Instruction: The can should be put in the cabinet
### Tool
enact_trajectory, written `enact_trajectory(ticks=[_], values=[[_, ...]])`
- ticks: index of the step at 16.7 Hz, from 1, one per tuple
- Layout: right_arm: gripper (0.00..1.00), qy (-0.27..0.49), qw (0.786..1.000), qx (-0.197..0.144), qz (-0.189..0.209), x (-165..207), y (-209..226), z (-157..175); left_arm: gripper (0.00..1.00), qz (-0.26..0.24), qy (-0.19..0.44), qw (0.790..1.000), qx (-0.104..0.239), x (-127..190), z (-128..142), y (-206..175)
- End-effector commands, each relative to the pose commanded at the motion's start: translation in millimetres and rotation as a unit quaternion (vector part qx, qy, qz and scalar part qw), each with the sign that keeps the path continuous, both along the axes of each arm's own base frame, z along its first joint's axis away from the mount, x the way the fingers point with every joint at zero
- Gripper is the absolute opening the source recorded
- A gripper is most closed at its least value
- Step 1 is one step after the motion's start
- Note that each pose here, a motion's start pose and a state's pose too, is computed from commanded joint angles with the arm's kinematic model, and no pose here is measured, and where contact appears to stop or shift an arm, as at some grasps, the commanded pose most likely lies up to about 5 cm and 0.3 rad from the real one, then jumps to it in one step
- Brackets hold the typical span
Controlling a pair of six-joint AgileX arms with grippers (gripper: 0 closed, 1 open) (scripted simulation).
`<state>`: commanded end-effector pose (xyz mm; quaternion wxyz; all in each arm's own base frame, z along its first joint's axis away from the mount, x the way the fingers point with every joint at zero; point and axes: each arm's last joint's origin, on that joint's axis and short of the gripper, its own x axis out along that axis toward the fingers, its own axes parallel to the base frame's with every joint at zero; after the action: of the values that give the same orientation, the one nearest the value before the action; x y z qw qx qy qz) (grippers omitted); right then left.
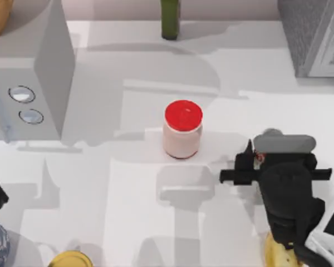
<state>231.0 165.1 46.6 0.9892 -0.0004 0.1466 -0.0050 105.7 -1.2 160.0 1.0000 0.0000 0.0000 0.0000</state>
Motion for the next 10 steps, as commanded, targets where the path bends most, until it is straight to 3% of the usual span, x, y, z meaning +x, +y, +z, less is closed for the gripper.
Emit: enact_trajectory(ticks=[5,10], values=[[0.02,0.0,1.0,0.0,0.0,0.0,0.0,0.0,1.0,0.0,0.0,1.0,0.0,0.0,0.0,0.0],[0.0,0.0,1.0,0.0,0.0,0.0,0.0,0.0,1.0,0.0,0.0,1.0,0.0,0.0,0.0,0.0]])
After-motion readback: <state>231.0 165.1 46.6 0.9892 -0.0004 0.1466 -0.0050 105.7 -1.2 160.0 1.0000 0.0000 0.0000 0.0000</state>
